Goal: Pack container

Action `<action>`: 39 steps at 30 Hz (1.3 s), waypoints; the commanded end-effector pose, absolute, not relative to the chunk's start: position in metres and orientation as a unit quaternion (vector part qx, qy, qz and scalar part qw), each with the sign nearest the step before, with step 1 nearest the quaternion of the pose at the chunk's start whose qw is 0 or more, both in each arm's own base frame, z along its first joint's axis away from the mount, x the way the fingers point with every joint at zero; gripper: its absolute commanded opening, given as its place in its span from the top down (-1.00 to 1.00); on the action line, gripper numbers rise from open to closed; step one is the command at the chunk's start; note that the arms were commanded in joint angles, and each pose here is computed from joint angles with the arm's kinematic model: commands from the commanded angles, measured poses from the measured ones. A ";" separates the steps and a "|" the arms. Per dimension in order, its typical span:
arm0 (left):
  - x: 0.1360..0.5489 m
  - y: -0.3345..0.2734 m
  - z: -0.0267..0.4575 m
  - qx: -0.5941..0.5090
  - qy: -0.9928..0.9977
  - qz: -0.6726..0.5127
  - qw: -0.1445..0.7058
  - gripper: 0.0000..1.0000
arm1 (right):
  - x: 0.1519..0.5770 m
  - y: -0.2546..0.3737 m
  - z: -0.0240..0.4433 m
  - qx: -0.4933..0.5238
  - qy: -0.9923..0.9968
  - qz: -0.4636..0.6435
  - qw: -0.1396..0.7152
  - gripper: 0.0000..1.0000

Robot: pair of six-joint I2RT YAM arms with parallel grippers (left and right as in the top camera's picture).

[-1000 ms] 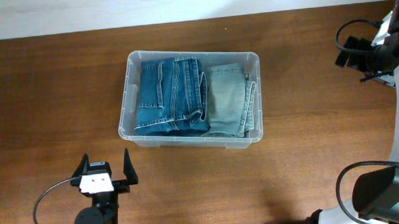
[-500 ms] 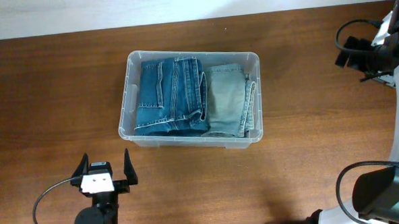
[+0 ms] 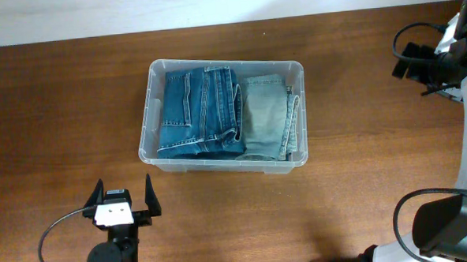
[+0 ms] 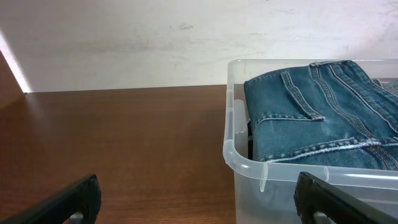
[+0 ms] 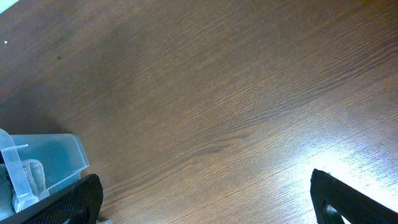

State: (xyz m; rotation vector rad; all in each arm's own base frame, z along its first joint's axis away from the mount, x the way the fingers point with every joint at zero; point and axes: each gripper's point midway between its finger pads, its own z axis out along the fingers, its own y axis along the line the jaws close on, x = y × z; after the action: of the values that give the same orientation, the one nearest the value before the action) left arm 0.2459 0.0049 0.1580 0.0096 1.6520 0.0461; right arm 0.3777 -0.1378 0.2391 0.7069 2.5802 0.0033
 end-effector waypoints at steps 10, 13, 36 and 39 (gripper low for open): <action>0.246 0.005 0.156 0.012 0.734 0.026 0.678 -0.99 | 0.374 -0.137 0.253 0.252 0.935 -0.006 0.249 -0.97; 0.246 0.005 0.156 0.012 0.734 0.026 0.678 -0.99 | 0.368 -0.124 0.279 0.237 0.930 -0.005 0.282 -0.97; 0.246 0.005 0.156 0.012 0.734 0.026 0.678 -0.99 | 0.206 0.048 0.450 -0.022 0.834 0.116 0.540 -0.97; 0.246 0.005 0.156 0.012 0.734 0.026 0.678 -0.99 | 0.181 0.043 0.441 -0.022 0.826 0.118 0.551 -0.97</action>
State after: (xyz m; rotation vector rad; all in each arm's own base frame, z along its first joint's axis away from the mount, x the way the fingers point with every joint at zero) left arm 0.2459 0.0049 0.1578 0.0124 1.6524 0.0487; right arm 0.1993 0.0462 0.4507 -0.0436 1.9658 0.2854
